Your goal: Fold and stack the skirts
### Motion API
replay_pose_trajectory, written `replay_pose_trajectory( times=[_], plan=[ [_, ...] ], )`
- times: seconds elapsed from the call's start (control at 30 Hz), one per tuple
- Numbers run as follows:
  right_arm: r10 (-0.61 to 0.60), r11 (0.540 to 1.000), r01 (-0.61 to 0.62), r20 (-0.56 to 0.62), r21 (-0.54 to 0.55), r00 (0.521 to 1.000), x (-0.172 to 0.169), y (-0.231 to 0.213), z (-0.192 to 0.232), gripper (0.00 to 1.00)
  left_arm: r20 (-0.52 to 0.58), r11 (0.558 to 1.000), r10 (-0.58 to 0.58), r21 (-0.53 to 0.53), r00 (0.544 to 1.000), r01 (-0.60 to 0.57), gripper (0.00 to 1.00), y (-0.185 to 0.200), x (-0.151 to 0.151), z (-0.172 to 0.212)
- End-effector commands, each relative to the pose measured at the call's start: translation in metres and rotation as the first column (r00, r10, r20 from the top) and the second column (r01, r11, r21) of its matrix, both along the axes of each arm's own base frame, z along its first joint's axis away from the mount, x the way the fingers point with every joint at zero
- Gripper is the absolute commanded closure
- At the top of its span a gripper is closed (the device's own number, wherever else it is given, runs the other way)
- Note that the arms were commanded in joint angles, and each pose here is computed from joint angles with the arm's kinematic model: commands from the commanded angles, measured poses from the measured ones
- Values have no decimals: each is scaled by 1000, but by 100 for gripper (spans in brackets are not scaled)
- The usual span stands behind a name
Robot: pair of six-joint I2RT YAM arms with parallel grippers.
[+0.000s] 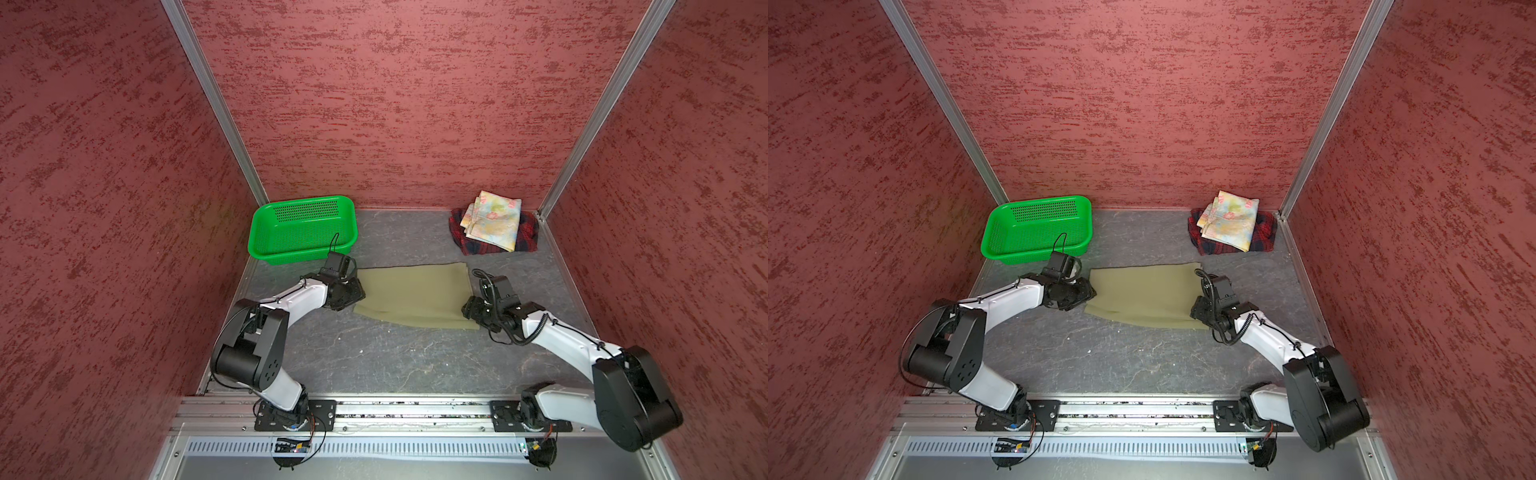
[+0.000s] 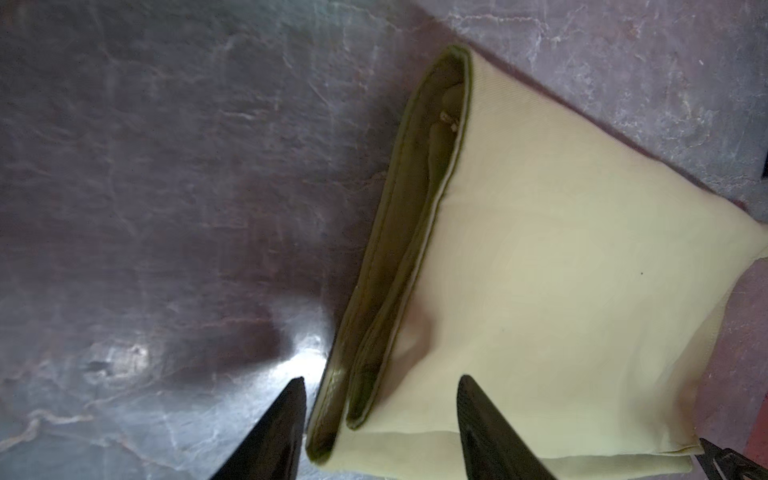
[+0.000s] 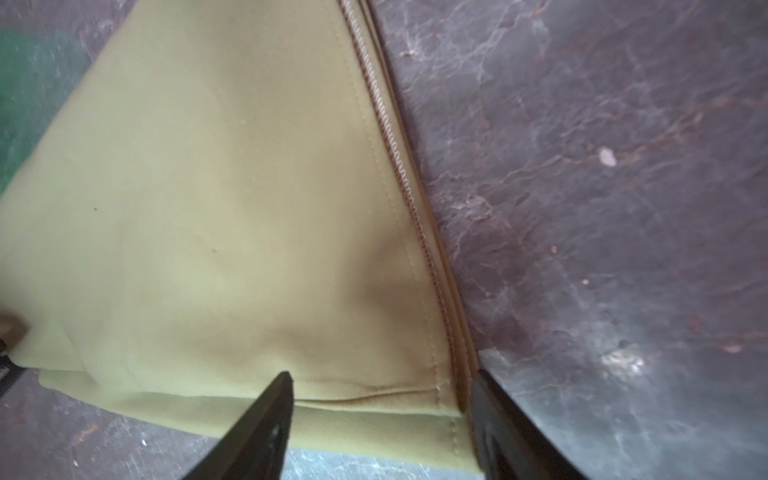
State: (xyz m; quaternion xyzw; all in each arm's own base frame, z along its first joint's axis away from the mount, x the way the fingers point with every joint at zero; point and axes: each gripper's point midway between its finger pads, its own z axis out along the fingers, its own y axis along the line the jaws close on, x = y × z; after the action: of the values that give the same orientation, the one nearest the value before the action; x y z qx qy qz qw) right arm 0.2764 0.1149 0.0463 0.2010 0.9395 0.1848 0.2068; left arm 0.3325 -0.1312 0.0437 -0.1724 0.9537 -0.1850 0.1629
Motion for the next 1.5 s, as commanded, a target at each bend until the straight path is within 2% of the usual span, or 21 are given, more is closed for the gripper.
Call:
replay_pose_trajectory(
  times=[0.0,0.1,0.27,0.37,0.5,0.67,0.8,1.0,1.1,1.3,1.47],
  plan=[
    [-12,999,11,28,40,1000,9,6,3,37,45,1000,-7,11,999,6,41,3,13,5],
    [-7,999,6,31,40,999,11,7,1,42,37,1000,-7,3,999,7,42,4,14,3],
    [-9,999,7,31,40,999,11,7,1,51,54,998,-12,-53,998,15,54,-4,20,7],
    [-11,999,10,30,37,999,9,6,0,57,57,996,-19,-83,998,23,67,-10,21,8],
    [-16,1000,16,26,13,1000,6,1,-2,61,57,996,-28,-87,998,33,75,-13,19,7],
    [-25,999,26,13,-29,1000,2,-7,-6,61,56,996,-35,-85,998,40,77,-14,17,7],
    [-24,998,24,-9,-57,1000,-2,-11,-14,61,47,997,-38,-60,998,41,75,-11,14,4],
    [-12,998,12,3,-63,1000,0,-11,-15,64,33,998,-50,-42,998,52,76,-10,13,-3],
    [-7,998,7,8,-58,1000,1,-10,-17,73,36,996,-62,-56,997,64,78,-16,13,-3],
    [-13,998,17,53,-68,999,9,-13,-6,91,44,996,-75,-53,996,77,99,-23,15,5],
    [-13,995,21,88,-98,996,19,-19,9,100,69,996,-67,-49,995,71,100,-21,21,22]
  ],
)
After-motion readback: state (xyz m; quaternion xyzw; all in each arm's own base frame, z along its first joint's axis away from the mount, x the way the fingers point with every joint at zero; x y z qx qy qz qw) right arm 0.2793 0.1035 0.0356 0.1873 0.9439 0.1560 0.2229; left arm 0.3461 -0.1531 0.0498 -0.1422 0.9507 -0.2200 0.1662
